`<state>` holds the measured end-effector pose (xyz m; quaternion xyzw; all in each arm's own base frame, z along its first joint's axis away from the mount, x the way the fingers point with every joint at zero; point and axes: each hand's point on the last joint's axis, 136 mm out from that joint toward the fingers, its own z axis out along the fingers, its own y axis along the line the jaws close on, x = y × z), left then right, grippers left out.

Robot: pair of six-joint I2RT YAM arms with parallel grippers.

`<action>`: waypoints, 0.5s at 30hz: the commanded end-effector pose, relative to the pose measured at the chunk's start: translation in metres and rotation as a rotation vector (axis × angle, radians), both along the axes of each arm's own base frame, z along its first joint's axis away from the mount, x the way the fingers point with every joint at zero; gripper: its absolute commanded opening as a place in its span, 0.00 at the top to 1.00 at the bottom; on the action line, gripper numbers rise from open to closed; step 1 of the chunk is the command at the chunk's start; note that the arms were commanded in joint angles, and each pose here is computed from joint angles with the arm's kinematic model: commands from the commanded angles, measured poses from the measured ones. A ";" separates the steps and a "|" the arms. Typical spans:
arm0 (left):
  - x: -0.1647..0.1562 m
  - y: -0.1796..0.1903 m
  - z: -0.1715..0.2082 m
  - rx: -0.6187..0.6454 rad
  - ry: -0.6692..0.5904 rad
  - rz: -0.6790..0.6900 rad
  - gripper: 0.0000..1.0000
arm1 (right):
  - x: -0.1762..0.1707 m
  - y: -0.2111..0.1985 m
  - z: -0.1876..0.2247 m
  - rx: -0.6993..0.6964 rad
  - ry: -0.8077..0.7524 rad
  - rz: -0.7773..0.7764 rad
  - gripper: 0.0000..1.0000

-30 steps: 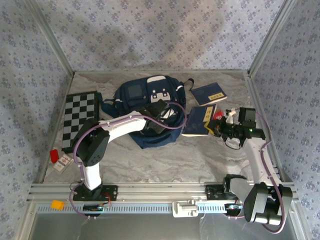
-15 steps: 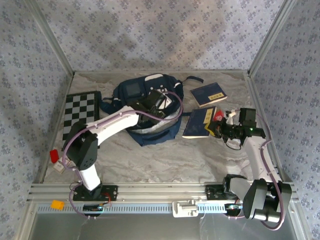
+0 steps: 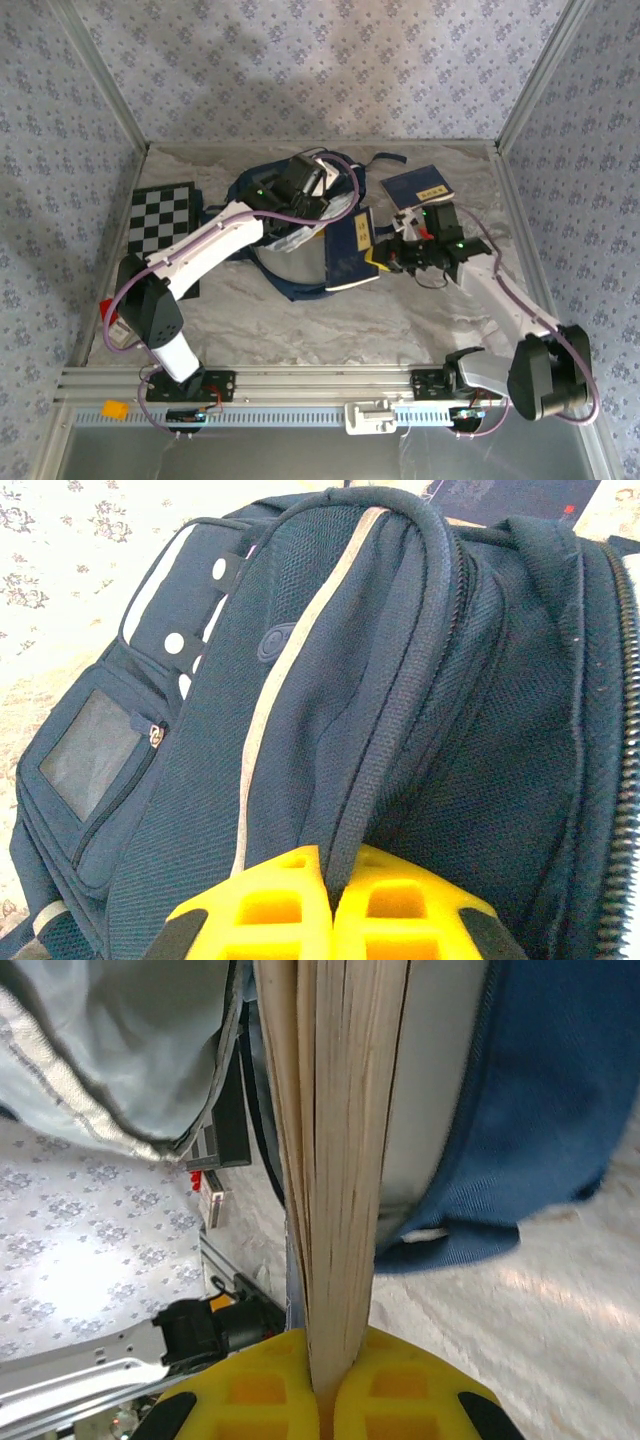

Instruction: Pack the student bag

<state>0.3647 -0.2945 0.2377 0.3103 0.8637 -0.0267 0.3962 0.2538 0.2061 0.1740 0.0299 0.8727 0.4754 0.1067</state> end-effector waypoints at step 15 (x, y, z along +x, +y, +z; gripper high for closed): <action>0.000 0.001 0.086 -0.219 -0.144 0.022 1.00 | 0.126 0.110 -0.034 -0.050 -0.203 0.029 0.98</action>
